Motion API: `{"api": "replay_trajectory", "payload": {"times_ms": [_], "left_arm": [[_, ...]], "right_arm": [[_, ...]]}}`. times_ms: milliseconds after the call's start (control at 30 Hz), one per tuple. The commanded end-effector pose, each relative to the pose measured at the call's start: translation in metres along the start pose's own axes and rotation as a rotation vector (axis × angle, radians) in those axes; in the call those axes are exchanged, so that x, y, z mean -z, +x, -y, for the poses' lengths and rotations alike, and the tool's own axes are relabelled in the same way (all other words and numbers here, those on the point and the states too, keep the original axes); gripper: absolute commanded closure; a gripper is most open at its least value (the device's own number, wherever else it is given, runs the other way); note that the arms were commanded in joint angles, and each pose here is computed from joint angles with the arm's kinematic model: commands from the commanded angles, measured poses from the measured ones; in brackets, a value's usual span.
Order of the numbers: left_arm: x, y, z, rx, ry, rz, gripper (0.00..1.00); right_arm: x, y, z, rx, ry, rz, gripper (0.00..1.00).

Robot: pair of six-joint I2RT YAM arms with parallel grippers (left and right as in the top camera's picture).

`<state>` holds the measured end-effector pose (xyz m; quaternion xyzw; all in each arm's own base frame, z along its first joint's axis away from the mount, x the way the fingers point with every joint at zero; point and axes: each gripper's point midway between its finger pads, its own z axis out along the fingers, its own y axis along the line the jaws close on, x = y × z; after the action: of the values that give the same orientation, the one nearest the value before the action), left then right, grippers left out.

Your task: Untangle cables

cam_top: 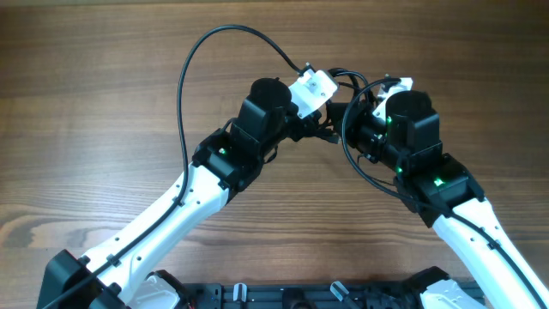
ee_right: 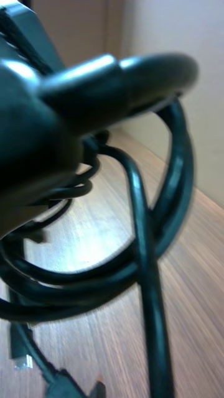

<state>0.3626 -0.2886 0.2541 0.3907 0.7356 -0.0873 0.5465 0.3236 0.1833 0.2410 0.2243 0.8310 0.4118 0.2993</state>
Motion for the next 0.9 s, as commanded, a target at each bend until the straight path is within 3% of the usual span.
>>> {"api": "replay_trajectory", "payload": {"times_ms": [0, 200, 533, 867], "left_arm": [[0.009, -0.005, -0.028, 0.007, -0.118, -0.006, 0.96], [0.01, 0.004, -0.049, 0.035, -0.166, -0.027, 0.96], [0.014, 0.001, -0.075, 0.065, -0.268, -0.009, 0.96], [0.02, 0.006, -0.107, 0.091, -0.345, -0.001, 0.96]], "right_arm": [[0.005, 0.023, -0.019, 0.018, -0.112, -0.152, 0.96], [0.017, 0.03, -0.039, 0.024, -0.248, -0.264, 0.96], [0.029, 0.053, -0.045, 0.049, -0.316, -0.411, 0.96], [0.026, 0.068, -0.001, 0.028, -0.132, -0.454, 0.96]]}}
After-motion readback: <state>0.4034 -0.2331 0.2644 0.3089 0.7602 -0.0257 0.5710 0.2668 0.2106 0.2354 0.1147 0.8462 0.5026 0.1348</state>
